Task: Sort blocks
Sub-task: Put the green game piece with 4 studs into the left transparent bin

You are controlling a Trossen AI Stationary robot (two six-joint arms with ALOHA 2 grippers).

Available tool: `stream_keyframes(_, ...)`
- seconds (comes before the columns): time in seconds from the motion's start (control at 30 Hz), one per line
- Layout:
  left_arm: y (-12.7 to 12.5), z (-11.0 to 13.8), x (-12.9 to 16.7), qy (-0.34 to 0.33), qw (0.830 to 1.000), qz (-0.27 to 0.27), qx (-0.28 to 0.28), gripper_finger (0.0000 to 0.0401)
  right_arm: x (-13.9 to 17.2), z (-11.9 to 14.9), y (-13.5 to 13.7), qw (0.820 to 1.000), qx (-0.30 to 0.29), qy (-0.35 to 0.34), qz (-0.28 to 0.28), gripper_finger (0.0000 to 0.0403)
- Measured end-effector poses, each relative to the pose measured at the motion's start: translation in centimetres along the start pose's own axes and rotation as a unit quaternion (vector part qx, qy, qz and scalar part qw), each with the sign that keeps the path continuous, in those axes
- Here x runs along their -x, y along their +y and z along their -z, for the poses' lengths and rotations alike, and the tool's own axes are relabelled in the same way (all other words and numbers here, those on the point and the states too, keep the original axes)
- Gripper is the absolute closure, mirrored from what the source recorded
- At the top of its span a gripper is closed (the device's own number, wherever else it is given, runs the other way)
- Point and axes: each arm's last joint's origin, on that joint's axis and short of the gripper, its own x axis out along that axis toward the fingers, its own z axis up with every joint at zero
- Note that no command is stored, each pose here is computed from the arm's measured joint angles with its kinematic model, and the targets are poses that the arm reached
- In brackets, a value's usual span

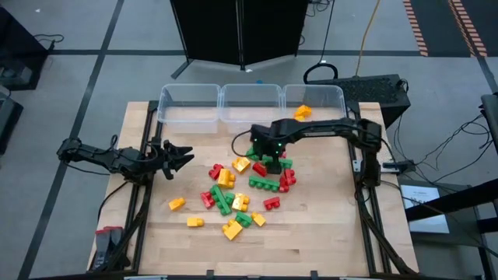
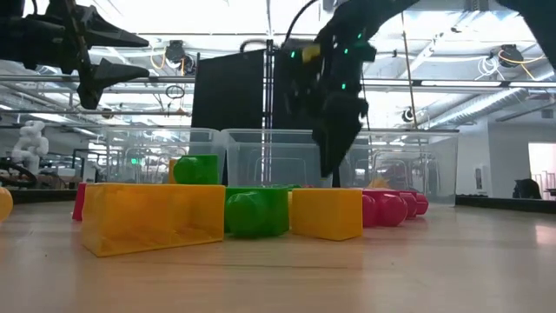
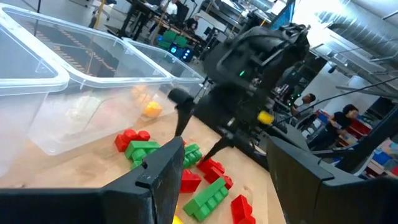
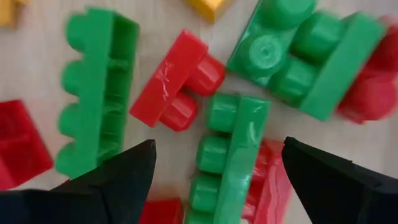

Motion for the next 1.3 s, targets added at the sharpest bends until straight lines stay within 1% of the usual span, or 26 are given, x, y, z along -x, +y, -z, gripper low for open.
stream_keyframes(0.17, 0.0, 0.0, 0.0, 0.0, 1.0, 0.0, 0.0, 0.0193, -3.0, -0.1, -0.3, 0.999, -0.005, 0.032, -0.005, 0.0064)
stream_keyframes(0.33, 0.0, 0.0, 0.0, 0.002, 1.0, 0.0, -0.001, 0.0193, -5.0, -0.1, -0.6, 0.998, -0.02, 0.055, -0.005, 0.0072)
stream_keyframes(0.43, 0.0, 0.0, 0.0, 0.002, 1.0, 0.0, -0.001, 0.0193, -5.6, -0.1, -0.5, 0.997, -0.027, 0.066, 0.007, 0.011)
stream_keyframes(0.5, 0.0, 0.0, 0.0, 0.002, 1.0, 0.0, -0.001, 0.0193, -5.8, 0.0, -0.3, 0.997, -0.027, 0.069, 0.006, 0.0158)
stream_keyframes(0.6, 0.0, 0.0, 0.0, 0.002, 1.0, 0.0, -0.001, 0.0193, -5.8, -0.1, -0.2, 0.997, -0.035, 0.069, 0.005, 0.025)
stream_keyframes(0.63, 0.0, 0.0, 0.0, 0.002, 1.0, 0.0, -0.001, 0.0193, -5.8, 0.0, -0.2, 0.997, -0.038, 0.07, 0.006, 0.0265)
stream_keyframes(0.83, 0.1, 0.2, 0.0, 0.009, 1.0, -0.005, -0.007, 0.0193, -5.0, 0.0, -0.1, 0.996, -0.06, 0.064, 0.006, 0.0265)
stream_keyframes(0.97, 0.1, 0.2, 0.0, 0.01, 1.0, -0.005, -0.007, 0.0193, -3.5, 0.2, 0.1, 0.996, -0.072, 0.057, 0.008, 0.0265)
stream_keyframes(1.1, 0.1, 0.2, 0.0, 0.01, 1.0, -0.005, -0.007, 0.0193, 0.2, 0.0, 0.5, 0.997, -0.077, 0.001, 0.012, 0.0265)
stream_keyframes(1.23, 0.1, 0.2, 0.0, 0.01, 1.0, -0.005, -0.007, 0.0193, 4.3, -0.4, 0.7, 0.993, -0.092, -0.077, 0.017, 0.0265)
stream_keyframes(1.3, 0.1, 0.2, 0.0, 0.01, 1.0, -0.005, -0.007, 0.0193, 6.9, -1.1, 0.7, 0.985, -0.097, -0.144, 0.019, 0.0265)
